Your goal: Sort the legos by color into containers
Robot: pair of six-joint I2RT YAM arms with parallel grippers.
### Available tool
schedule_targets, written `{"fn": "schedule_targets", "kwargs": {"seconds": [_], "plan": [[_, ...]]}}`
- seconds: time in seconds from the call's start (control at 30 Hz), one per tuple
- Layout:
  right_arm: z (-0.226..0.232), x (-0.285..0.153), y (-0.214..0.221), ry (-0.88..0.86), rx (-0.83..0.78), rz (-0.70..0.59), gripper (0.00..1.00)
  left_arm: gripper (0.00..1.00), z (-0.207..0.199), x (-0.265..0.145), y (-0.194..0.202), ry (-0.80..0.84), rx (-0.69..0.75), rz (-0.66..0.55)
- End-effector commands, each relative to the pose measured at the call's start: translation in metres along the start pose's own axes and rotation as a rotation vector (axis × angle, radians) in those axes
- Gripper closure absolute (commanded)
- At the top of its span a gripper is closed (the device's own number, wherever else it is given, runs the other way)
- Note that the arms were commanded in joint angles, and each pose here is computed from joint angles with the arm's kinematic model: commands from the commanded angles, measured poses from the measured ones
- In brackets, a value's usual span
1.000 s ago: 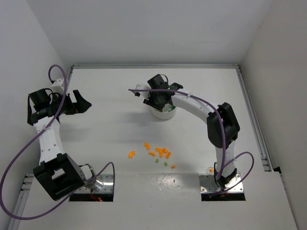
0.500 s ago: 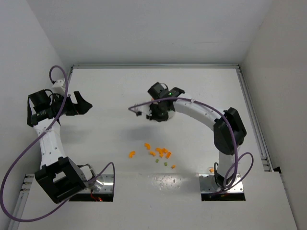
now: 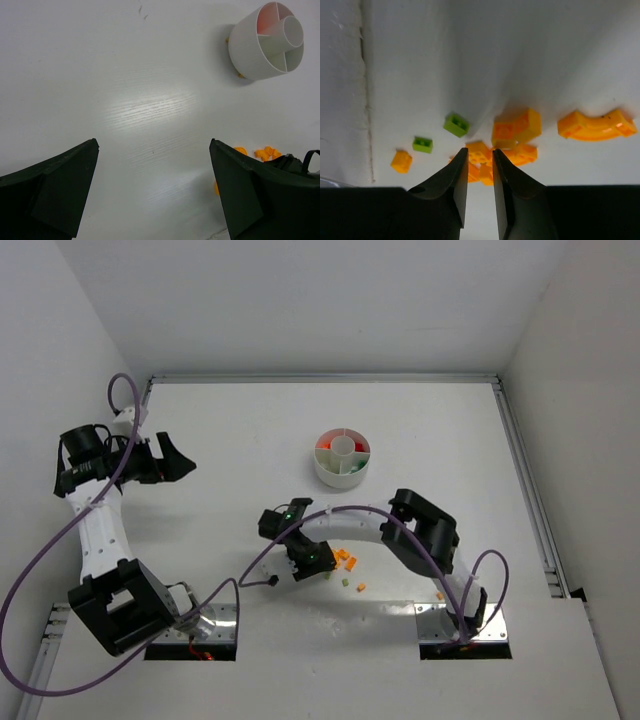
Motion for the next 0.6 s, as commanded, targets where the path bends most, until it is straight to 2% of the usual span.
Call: {"fn": "schedule_targets", "kwargs": {"seconds": [0.0,0.3,0.57], "plan": [[0.007,-0.014,-0.02,0.041,0.021,0.012,0.73,0.01,-0.01,-0.006,-0.011,0.037,0.057,-0.01],[0.036,0.001,-0.047,0.044,-0.04,0.021,0.7,0.01,-0.011,-0.009,-0.013,0.041,0.078,0.006],[0.046,0.013,-0.036,0.054,-0.08,0.059,0.69,0.01,-0.014,-0.01,-0.008,0.045,0.074,0.017]]}}
Point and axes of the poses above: each gripper's point midway between its finger pads, its own x axis out along the fingers, its own z axis along the line the jaws close on, y = z × x, the point moved 4 cm from there along -x, back along the fingers
